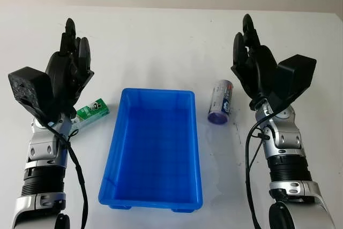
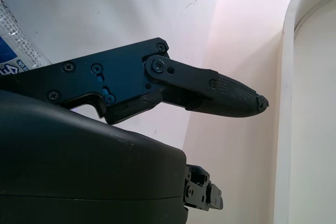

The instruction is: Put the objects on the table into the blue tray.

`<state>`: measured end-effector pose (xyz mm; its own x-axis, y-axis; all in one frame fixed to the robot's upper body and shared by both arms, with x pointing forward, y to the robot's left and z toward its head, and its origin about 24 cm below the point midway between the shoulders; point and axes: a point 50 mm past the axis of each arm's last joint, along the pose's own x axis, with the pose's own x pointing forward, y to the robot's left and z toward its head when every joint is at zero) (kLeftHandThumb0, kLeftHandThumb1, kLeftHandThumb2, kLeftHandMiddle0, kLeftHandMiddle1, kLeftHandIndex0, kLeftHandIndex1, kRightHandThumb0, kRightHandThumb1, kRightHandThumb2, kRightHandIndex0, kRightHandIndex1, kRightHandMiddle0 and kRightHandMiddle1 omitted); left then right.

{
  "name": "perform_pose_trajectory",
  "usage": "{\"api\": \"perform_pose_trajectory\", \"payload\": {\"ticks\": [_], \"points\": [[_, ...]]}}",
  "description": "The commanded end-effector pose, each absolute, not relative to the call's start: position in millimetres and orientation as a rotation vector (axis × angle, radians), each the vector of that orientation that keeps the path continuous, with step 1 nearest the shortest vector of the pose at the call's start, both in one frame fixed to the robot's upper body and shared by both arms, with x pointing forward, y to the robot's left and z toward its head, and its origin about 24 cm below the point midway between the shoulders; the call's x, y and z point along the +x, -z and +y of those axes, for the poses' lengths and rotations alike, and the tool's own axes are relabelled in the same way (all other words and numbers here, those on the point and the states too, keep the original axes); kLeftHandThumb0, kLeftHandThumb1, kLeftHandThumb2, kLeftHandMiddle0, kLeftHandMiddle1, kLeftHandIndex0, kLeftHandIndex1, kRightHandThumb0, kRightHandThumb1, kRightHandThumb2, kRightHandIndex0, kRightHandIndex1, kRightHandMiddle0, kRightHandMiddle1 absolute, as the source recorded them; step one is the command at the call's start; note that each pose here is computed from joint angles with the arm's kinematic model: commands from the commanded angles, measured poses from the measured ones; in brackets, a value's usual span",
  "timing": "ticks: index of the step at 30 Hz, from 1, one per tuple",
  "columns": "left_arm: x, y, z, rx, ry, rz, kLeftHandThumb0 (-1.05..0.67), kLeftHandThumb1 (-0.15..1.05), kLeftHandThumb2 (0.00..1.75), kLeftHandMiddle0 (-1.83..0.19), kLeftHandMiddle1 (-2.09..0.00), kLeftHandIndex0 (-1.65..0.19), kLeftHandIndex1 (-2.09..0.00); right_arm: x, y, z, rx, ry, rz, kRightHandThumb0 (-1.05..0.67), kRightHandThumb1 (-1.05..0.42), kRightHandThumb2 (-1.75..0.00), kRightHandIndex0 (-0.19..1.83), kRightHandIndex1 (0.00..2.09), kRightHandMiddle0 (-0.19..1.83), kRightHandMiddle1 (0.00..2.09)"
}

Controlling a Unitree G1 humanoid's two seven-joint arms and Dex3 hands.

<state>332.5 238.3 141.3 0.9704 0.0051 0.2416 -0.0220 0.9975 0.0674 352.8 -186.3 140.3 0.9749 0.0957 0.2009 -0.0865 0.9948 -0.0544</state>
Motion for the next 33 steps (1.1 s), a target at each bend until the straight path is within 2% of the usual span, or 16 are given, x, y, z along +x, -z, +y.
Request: {"api": "perform_pose_trajectory", "payload": {"ticks": [1, 11, 18, 22, 27, 33], "points": [[328.9, -145.2, 239.9, 0.083, -0.016, -0.262, -0.77, 1.05, 0.67, 0.19, 0.00, 0.19, 0.00, 349.7, -144.3, -188.4, -0.055, -0.089, -0.233, -0.77, -1.05, -0.67, -0.19, 0.00, -0.19, 0.00], [330.3, -145.3, 235.9, 0.085, -0.028, -0.241, -0.77, 1.05, 0.67, 0.19, 0.00, 0.19, 0.00, 354.4, -143.5, -188.1, -0.049, -0.101, -0.211, -0.76, -1.05, -0.66, -0.19, 0.00, -0.19, 0.00], [327.3, -144.0, 237.5, 0.070, -0.036, -0.239, -0.77, 1.05, 0.67, 0.19, 0.00, 0.19, 0.00, 354.1, -161.8, -199.1, -0.104, -0.198, -0.296, -0.74, -1.05, -0.67, -0.19, 0.00, -0.19, 0.00], [324.7, -142.5, 238.8, 0.076, -0.031, -0.240, -0.78, 1.05, 0.67, 0.19, 0.00, 0.19, 0.00, 354.1, -184.6, -213.7, -0.236, -0.258, -0.342, -0.78, -1.05, -0.62, -0.19, 0.00, -0.19, 0.00], [325.6, -143.0, 239.2, 0.070, -0.028, -0.238, -0.78, 1.05, 0.67, 0.19, 0.00, 0.19, 0.00, 355.7, -214.4, -229.1, -0.470, -0.361, -0.300, -0.84, -1.05, -0.60, -0.19, 0.00, -0.19, 0.00], [325.7, -144.0, 238.6, 0.070, -0.026, -0.237, -0.78, 1.05, 0.67, 0.19, 0.00, 0.19, 0.00, 354.6, -244.0, -232.2, -0.816, -0.454, -0.277, -0.89, -1.05, -0.50, -0.15, 0.04, -0.14, 0.04]]}}
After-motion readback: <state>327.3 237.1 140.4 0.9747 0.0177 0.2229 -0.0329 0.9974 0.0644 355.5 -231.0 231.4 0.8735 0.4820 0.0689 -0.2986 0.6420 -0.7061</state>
